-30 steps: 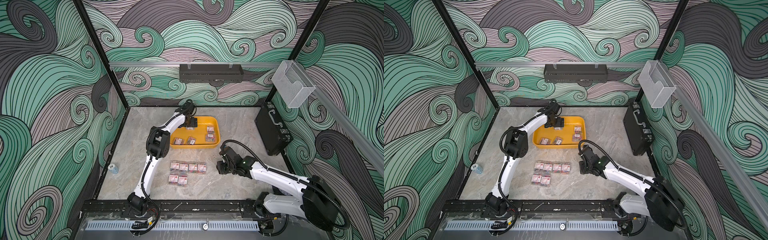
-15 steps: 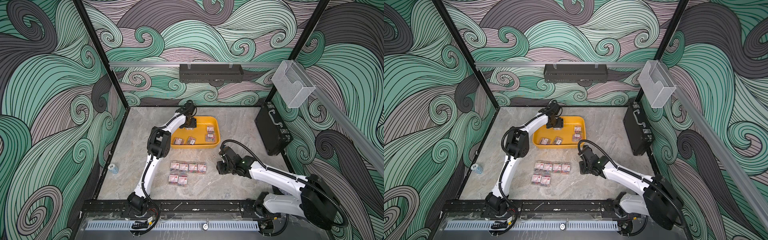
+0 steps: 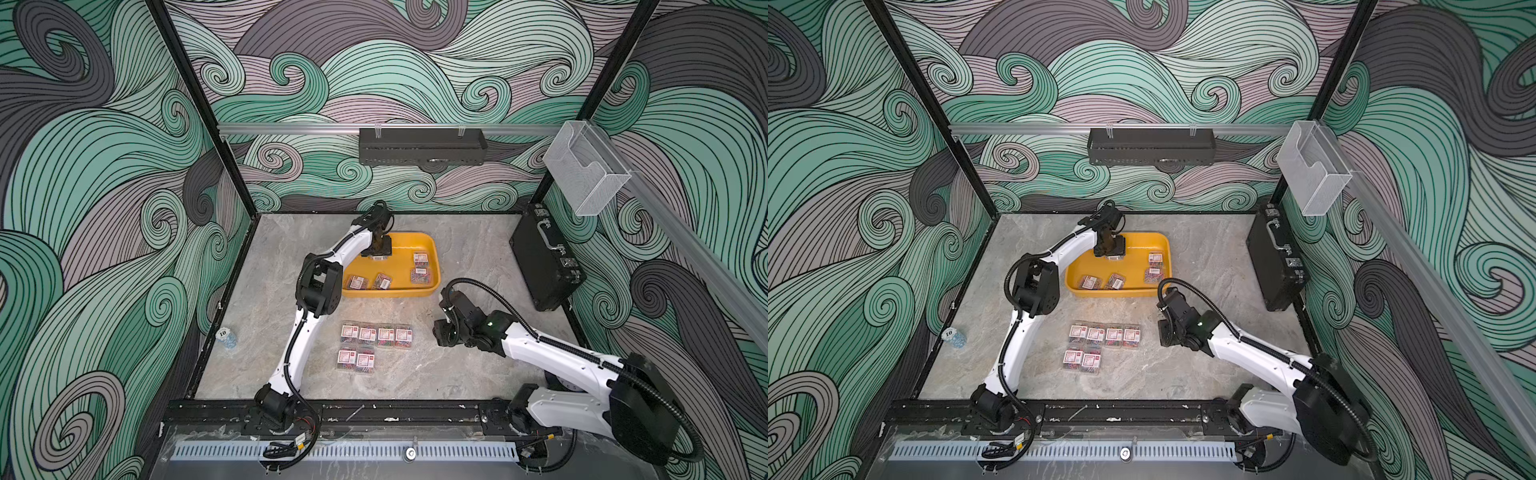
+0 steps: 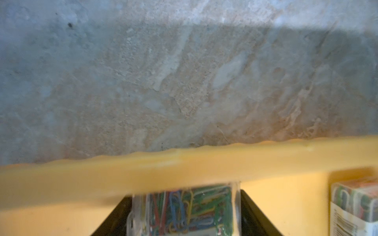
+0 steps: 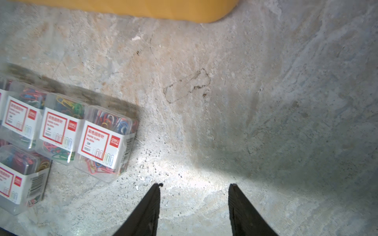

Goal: Take the paper clips out of the storage box
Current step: Pick up the boxed paper clips from the storage box.

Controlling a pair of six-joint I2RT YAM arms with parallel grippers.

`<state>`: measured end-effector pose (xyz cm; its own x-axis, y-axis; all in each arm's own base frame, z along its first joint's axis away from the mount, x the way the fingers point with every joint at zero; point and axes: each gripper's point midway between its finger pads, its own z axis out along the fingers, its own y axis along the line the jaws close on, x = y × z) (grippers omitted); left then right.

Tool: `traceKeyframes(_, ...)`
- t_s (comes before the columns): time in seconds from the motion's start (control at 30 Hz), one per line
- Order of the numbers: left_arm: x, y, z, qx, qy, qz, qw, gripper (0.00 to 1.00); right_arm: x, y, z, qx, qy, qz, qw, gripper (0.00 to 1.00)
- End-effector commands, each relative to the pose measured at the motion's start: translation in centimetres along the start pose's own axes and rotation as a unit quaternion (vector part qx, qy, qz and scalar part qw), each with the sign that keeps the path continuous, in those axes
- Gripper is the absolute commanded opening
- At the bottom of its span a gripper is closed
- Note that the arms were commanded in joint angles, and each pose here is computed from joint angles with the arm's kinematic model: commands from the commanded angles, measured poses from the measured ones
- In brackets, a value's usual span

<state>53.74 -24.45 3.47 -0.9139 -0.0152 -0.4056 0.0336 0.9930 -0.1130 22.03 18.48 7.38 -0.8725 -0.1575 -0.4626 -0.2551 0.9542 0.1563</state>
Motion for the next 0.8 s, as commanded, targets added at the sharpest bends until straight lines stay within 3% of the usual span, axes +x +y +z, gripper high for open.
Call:
traceKeyframes(0.0, -0.3, -0.9, -4.1, 0.026, 0.003, -0.009, 1.0, 0.6, -3.5, 0.5, -1.7, -0.008, -0.05, -0.009, 0.999, 0.55)
traceKeyframes(0.17, -0.8, -1.7, -7.6, 0.082, -0.008, -0.033, 0.996, 0.6, -8.1, 1.9, -3.1, -0.062, -0.097, -0.025, 0.993, 0.56)
traceKeyframes(0.33, -2.2, -2.4, -12.2, 0.163, -0.026, -0.061, 0.984, 0.6, -14.1, 4.2, -5.0, -0.132, -0.171, -0.081, 0.973, 0.59)
traceKeyframes(0.57, -4.8, -2.8, -19.4, 0.294, -0.032, -0.095, 0.951, 0.6, -21.7, 5.3, -6.8, -0.206, -0.249, -0.114, 0.939, 0.73)
traceKeyframes(0.77, -5.2, -3.0, -23.0, 0.367, -0.019, -0.111, 0.923, 0.6, -25.4, 7.6, -6.7, -0.257, -0.291, -0.191, 0.902, 0.83)
